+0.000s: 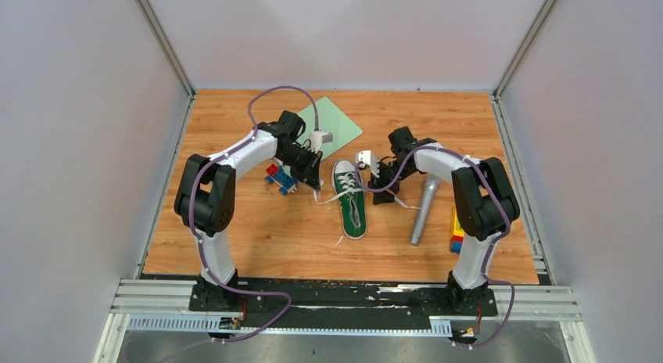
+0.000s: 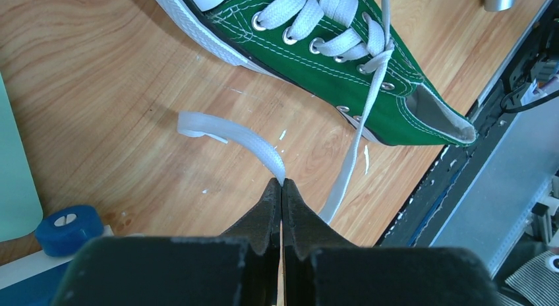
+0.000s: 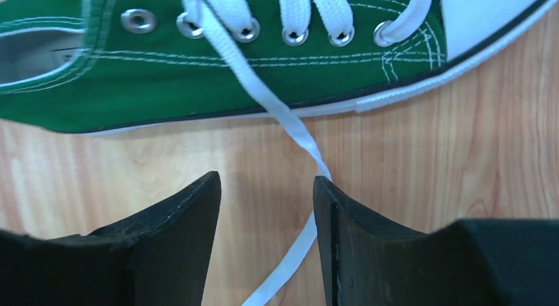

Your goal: Tie the shoes

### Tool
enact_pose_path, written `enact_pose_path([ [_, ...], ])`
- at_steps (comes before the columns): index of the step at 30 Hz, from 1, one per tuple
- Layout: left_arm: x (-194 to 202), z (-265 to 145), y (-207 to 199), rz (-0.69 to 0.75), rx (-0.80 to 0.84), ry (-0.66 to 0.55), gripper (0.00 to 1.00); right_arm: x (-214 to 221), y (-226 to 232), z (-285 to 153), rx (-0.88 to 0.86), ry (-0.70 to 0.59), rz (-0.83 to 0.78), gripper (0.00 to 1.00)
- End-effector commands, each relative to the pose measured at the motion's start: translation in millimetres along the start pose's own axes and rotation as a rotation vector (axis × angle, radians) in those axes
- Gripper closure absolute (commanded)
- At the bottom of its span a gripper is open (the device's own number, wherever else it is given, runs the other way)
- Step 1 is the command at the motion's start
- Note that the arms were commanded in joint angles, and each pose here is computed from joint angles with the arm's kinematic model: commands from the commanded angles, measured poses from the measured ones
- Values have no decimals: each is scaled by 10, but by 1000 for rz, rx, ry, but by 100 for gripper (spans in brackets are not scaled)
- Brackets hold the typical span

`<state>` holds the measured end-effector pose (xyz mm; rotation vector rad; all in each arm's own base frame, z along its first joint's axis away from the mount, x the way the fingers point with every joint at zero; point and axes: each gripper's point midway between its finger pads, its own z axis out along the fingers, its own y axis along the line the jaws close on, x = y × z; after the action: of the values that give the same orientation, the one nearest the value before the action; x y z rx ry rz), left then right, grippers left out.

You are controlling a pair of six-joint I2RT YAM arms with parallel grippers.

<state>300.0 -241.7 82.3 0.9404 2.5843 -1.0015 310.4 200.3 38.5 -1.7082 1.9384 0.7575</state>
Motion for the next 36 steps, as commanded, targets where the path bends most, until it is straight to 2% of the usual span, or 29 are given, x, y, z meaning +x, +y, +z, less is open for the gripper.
enact_pose_path([
  [1,-135,-150,-39,6,1,-55,100,-217,-382,101,108,-10,-166,47],
  [4,-100,-178,-11,-7,0,-57,100,-215,-454,200,139,10,-191,51],
  [7,-91,-179,3,-11,1,-56,100,-199,-449,232,141,19,-196,64],
  [10,-124,-185,13,-9,0,-62,100,-184,-426,160,157,37,-194,68],
  [16,-222,-176,-22,6,33,-72,100,-491,-193,-175,138,-51,-273,64],
  [18,-253,-169,-39,10,47,-75,100,-573,-185,-200,133,-74,-286,61],
  [23,-275,-156,-57,16,56,-73,100,-467,-297,15,96,-40,-298,49],
  [28,-259,-151,-40,15,46,-66,100,-281,-401,279,55,19,-305,48],
  [29,-255,-156,-40,17,44,-65,100,-248,-423,306,55,30,-303,52],
  [30,-252,-159,-33,18,39,-64,100,-213,-438,325,56,43,-291,60],
  [32,-240,-175,-17,24,27,-60,100,-128,-436,304,63,79,-269,82],
  [34,-220,-217,50,27,-17,-53,100,-33,-379,189,77,107,-241,98],
  [36,-180,-301,173,22,-92,-49,100,95,-274,7,86,119,-207,100],
])
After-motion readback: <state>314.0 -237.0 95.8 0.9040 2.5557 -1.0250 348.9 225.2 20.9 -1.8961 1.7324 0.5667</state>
